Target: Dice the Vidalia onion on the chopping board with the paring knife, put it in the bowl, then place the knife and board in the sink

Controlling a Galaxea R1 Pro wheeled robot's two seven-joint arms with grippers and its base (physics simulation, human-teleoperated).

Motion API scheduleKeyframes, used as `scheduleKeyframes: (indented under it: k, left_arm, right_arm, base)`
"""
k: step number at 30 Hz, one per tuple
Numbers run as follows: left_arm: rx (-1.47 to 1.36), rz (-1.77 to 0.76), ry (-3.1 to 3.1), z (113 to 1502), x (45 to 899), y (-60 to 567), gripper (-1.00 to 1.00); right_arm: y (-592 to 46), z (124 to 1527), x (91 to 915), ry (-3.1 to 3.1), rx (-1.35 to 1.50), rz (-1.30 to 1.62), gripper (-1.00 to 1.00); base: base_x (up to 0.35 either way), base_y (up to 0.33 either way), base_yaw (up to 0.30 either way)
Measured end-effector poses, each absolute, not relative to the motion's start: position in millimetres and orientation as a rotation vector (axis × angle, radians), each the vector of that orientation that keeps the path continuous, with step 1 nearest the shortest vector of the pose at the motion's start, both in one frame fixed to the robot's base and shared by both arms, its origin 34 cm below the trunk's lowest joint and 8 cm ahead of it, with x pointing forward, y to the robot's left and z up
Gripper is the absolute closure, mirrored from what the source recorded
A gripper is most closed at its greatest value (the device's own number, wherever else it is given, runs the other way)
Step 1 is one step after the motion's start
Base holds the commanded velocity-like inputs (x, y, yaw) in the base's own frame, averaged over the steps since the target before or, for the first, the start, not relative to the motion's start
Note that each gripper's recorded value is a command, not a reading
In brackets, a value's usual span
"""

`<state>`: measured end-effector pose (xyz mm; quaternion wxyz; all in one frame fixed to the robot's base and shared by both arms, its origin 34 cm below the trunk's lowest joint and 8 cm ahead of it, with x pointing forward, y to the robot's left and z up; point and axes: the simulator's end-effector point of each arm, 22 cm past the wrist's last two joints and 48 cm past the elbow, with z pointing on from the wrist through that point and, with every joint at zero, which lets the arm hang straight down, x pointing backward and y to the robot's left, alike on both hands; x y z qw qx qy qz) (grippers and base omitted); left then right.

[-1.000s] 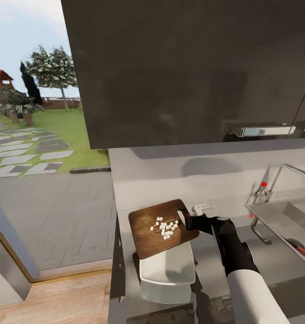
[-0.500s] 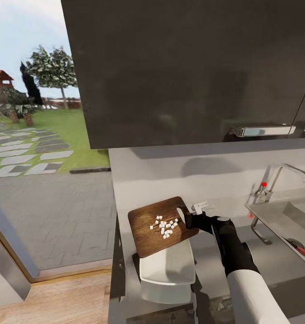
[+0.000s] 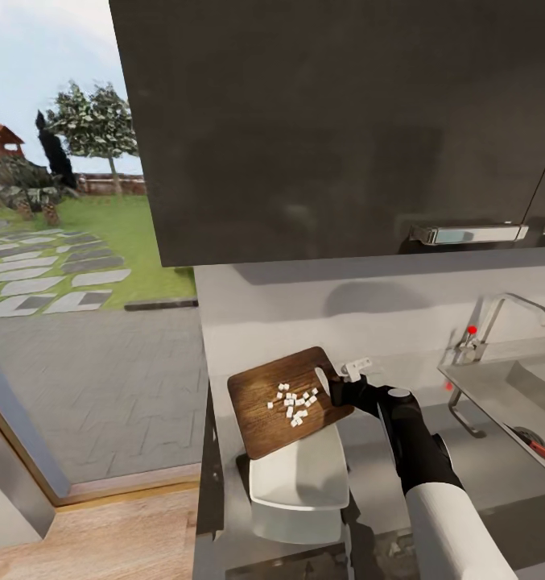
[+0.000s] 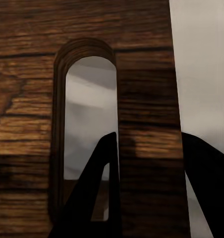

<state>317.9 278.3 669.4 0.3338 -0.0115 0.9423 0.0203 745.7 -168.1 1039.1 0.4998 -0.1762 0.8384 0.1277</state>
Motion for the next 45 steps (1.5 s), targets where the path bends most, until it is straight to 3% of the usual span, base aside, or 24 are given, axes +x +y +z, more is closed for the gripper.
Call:
scheduleKeyframes:
  k: [45]
  left_arm:
    - [-0.029,0.058,2.476,666.5,311.0,280.0,-1.0]
  right_arm:
    - [-175.6,1041.6,753.0,1.902,-0.434,0.303,1.0]
  base:
    - [0.0,0.0,0.0]
